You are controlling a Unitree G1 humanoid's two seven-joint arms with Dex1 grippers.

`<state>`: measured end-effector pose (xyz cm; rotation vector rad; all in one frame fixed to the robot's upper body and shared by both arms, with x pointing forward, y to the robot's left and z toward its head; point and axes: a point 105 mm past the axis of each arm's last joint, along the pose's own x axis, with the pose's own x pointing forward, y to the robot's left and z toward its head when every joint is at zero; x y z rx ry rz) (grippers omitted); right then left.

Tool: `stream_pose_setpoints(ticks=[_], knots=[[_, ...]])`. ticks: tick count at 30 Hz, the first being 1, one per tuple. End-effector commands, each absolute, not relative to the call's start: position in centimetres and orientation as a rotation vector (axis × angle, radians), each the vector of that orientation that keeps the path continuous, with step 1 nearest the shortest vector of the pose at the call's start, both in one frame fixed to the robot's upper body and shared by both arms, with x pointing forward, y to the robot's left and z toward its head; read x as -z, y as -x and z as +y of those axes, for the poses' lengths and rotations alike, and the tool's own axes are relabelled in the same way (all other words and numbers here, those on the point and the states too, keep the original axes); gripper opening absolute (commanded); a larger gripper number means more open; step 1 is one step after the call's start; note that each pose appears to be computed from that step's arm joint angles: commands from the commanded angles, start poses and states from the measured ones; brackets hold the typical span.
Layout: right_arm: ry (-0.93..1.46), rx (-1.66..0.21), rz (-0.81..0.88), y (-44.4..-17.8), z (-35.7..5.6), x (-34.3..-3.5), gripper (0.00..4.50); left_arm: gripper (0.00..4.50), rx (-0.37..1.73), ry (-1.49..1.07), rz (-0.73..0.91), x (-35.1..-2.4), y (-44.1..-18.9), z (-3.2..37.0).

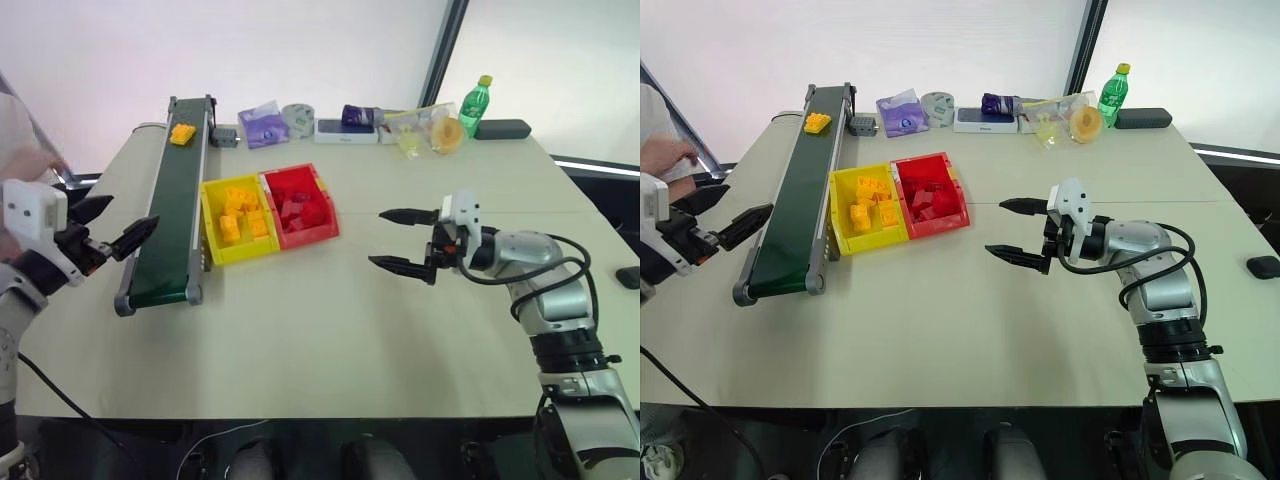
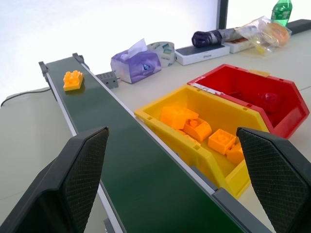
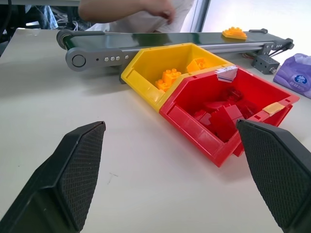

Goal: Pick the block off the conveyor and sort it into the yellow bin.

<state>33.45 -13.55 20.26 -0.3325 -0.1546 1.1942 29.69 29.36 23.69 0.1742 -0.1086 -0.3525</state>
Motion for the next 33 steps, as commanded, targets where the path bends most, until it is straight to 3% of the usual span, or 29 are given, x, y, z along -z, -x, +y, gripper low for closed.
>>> stream_pose_setpoints(ticks=[1,5,19,33], knots=[[0.357,-1.198,-0.205,-33.1,-13.5,-21.4,4.50,4.45,0.348,-0.196,-0.143,-24.8,-29.1,29.5],[0.359,-1.200,-0.203,-33.2,-13.5,-21.4,4.50,4.45,0.393,-0.148,-0.143,-24.6,-28.5,29.0],[0.358,-1.217,-0.210,-33.3,-13.0,-21.8,4.50,4.45,0.264,-0.227,-0.112,-23.5,-29.4,30.2],[0.351,-1.252,-0.219,-32.8,-12.0,-21.8,4.50,4.45,0.197,-0.238,-0.078,-23.2,-31.6,31.5]])
